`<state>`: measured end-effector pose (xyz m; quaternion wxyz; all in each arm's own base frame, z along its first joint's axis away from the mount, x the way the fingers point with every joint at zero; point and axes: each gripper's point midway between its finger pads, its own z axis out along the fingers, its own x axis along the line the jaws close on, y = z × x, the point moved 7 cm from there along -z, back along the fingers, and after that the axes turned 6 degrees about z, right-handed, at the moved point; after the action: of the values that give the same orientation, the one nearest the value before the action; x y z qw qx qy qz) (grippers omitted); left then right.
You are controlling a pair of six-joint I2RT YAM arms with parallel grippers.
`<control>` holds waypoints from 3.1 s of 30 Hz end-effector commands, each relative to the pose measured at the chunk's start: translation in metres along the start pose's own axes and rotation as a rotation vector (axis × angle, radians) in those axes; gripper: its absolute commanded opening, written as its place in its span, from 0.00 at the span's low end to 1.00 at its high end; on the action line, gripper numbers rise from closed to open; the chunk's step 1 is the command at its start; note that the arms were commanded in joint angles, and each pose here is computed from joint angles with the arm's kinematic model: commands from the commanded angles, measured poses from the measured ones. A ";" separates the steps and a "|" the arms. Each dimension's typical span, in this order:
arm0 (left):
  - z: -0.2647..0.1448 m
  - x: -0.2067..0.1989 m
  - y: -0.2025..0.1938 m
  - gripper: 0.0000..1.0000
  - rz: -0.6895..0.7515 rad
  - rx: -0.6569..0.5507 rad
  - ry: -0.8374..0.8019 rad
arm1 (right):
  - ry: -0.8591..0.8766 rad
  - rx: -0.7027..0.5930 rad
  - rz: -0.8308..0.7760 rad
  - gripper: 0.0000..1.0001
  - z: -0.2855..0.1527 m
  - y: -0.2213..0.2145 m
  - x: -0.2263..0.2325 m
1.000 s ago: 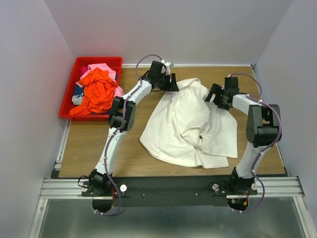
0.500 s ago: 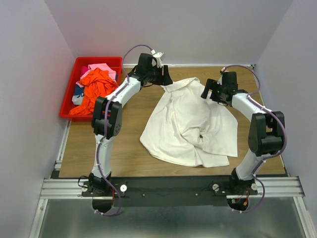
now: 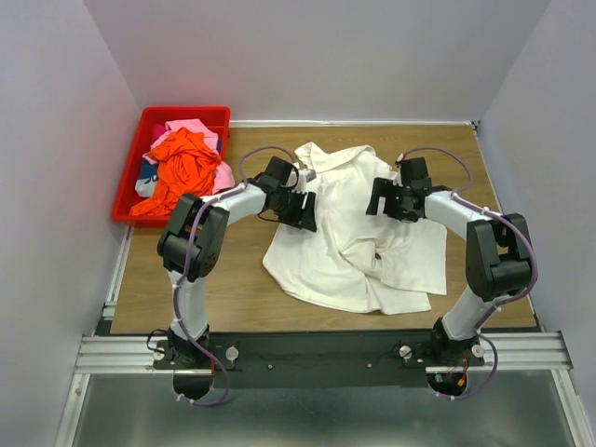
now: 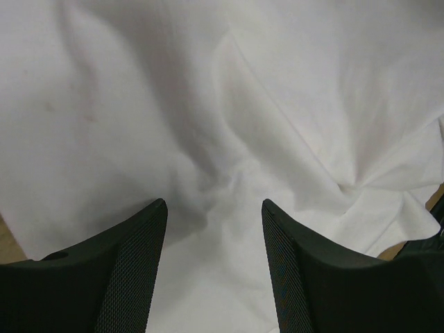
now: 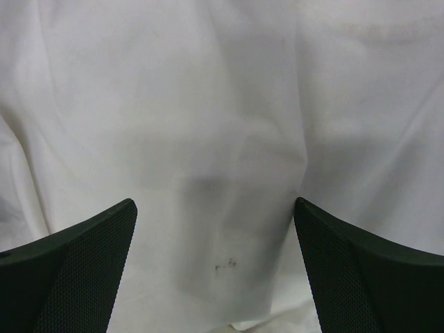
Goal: Fold and stack the t-shirts
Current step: Flatten the tshirt out
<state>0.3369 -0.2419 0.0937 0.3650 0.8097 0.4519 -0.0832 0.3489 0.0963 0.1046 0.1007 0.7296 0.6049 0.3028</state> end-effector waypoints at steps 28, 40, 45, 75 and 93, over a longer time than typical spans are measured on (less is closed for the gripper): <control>0.013 0.127 0.165 0.65 -0.036 -0.265 0.303 | 0.204 0.303 -0.087 1.00 0.003 -0.051 0.037; -0.053 0.062 0.114 0.65 -0.046 -0.234 0.274 | 0.103 0.163 -0.117 1.00 0.000 -0.013 0.041; -0.039 0.048 0.034 0.65 -0.121 -0.085 0.201 | 0.075 0.183 -0.135 1.00 0.016 -0.015 0.036; 0.022 0.156 0.127 0.65 -0.062 -0.165 0.306 | 0.324 0.372 -0.121 1.00 0.047 -0.034 0.074; -0.101 0.058 0.207 0.65 0.198 -0.553 0.342 | 0.239 0.087 -0.193 1.00 0.018 0.039 0.096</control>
<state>0.5455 -0.2024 0.1576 0.4638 0.7365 0.4752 0.1290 0.4030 0.1914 0.1000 -0.0443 0.6378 0.6924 0.3344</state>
